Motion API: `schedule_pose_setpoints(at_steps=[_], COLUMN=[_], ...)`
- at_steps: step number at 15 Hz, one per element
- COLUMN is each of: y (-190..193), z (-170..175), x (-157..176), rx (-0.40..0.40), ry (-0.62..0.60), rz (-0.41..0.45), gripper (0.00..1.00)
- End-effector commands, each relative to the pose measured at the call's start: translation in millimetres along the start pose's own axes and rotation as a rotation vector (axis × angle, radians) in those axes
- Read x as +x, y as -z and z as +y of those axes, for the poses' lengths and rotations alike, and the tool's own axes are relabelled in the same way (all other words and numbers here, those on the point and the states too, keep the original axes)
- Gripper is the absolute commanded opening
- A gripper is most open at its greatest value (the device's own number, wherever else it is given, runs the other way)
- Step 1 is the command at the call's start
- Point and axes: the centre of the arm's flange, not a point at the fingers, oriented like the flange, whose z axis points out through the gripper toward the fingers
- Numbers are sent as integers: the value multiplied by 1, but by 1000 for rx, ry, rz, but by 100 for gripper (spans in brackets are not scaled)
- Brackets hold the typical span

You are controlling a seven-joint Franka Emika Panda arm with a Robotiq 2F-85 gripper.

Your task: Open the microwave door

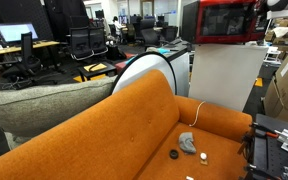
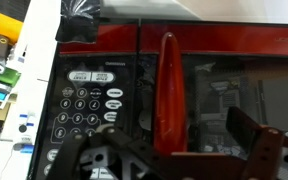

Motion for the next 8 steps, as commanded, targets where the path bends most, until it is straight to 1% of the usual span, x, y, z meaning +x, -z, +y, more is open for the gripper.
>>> schedule_pose_setpoints(at_steps=[1,6,7,8], y=[-12,-17,-17,-18], z=[6,8,8,7], x=[6,10,10,10], rx=[12,20,22,25], ry=[13,-8,-11,-15], rz=[-2,-5,-6,-8], gripper=[100,100,98,75])
